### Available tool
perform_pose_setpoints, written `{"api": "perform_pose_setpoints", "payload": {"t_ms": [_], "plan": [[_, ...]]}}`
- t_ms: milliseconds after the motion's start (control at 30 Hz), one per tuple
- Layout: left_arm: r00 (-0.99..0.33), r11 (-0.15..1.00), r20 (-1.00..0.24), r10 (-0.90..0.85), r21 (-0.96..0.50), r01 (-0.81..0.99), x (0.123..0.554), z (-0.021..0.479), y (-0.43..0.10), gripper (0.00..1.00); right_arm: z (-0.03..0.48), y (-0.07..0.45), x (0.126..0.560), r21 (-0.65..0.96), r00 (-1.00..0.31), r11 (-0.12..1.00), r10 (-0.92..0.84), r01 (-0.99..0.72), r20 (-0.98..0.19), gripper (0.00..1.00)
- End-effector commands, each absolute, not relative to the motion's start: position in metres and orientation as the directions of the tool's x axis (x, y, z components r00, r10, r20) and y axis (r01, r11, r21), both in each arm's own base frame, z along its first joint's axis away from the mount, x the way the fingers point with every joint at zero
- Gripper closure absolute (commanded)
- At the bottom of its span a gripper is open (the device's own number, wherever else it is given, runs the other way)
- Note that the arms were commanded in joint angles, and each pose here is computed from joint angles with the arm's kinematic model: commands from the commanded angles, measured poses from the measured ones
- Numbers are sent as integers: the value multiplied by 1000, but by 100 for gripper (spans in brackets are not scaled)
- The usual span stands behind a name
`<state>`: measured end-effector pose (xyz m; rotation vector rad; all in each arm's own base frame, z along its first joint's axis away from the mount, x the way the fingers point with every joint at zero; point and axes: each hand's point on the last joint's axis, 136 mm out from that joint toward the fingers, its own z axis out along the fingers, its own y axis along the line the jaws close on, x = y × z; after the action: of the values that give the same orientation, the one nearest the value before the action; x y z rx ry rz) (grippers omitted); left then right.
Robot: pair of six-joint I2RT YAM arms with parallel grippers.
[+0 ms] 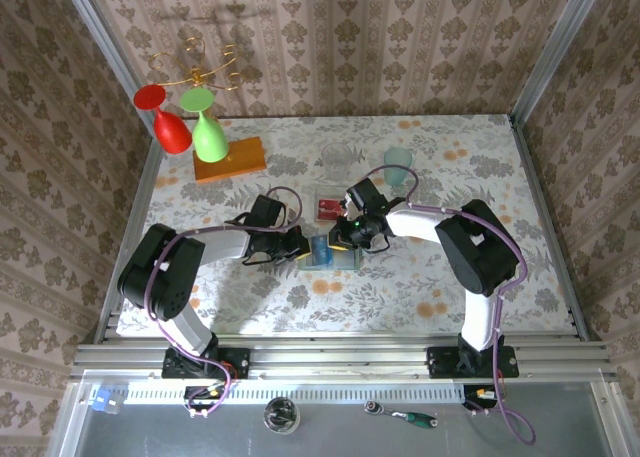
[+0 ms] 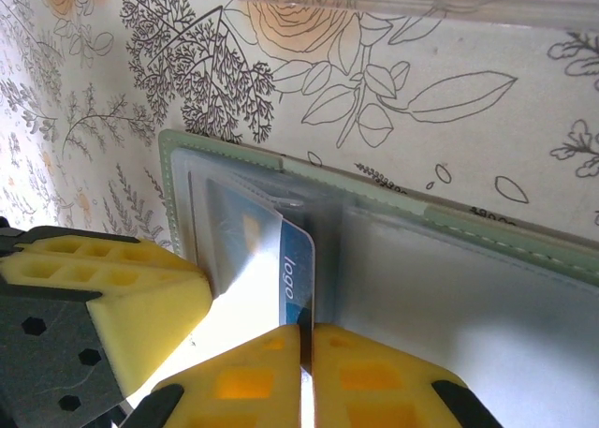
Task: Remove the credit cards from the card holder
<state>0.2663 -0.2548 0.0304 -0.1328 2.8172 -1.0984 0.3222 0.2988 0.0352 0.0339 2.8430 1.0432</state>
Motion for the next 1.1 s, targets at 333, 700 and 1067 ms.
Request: {"api": "perform_pose_setpoints", "payload": {"t_ms": [333,700,1067], "plan": [[-992,764,-54,-116,-643,-55,263,19,-252,100,41,281,312,623,-992,783,75,-4,-100,90],[-991,741,-72,-116,-671,-39,272,28,-260,100,51,258,302,578,-993,816,62,-8,-101,90],[-989,717,-79,-125,-697,-35,269,29,-266,100,58,255,301,564,-994,825,56,-9,-98,90]]}}
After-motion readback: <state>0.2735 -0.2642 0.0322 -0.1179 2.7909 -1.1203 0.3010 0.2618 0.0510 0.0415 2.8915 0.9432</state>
